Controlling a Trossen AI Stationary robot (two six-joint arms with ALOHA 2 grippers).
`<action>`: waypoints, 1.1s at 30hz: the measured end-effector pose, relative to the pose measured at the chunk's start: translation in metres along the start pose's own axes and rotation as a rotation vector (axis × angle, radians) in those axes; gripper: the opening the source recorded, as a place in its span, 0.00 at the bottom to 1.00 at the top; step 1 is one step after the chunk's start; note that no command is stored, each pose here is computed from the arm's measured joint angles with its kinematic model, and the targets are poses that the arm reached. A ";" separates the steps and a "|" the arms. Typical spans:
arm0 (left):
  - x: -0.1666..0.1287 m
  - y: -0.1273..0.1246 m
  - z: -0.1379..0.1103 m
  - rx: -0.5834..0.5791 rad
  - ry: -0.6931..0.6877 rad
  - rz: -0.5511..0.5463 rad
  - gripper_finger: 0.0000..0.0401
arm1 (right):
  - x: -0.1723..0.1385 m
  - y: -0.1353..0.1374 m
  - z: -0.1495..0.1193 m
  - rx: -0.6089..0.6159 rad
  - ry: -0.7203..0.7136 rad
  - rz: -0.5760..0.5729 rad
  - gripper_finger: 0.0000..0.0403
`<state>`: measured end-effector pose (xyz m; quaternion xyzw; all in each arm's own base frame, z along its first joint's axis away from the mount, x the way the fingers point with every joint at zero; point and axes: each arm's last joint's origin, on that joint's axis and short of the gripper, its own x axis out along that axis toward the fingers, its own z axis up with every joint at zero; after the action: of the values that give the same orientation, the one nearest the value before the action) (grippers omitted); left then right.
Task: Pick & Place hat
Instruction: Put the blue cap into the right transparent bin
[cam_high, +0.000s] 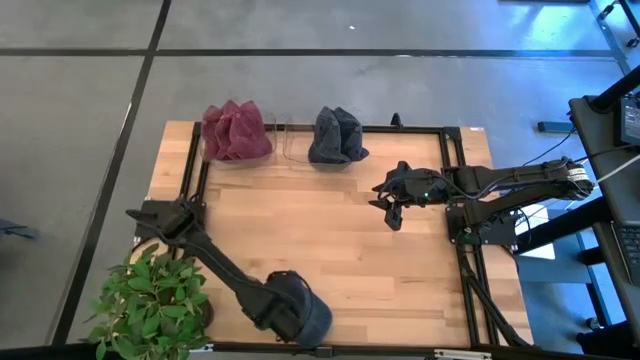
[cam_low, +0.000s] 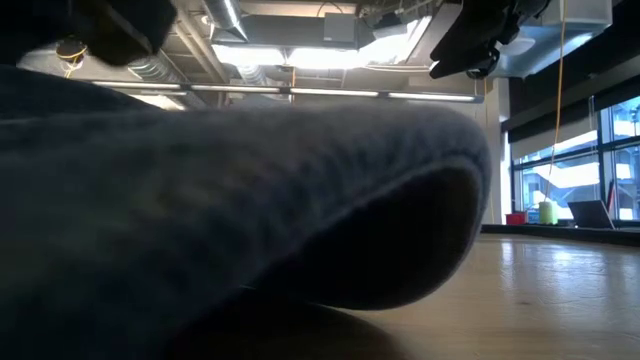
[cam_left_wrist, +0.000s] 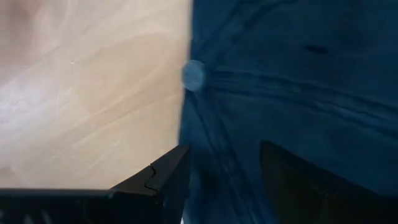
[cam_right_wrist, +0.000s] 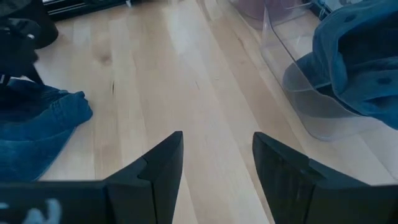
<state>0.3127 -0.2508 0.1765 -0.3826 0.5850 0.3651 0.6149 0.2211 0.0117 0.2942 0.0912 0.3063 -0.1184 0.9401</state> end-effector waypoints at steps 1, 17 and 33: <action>0.005 0.000 0.001 -0.015 -0.002 0.019 0.46 | 0.000 0.000 0.000 0.000 0.000 0.000 0.48; 0.036 -0.007 0.018 -0.013 0.033 0.107 0.36 | 0.000 0.000 -0.001 -0.030 0.007 -0.001 0.48; 0.034 -0.010 0.056 0.293 -0.129 0.115 0.02 | 0.000 0.000 -0.001 -0.079 0.015 -0.003 0.48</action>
<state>0.3482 -0.2047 0.1438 -0.2304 0.6121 0.3343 0.6786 0.2202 0.0116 0.2930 0.0545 0.3181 -0.1069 0.9404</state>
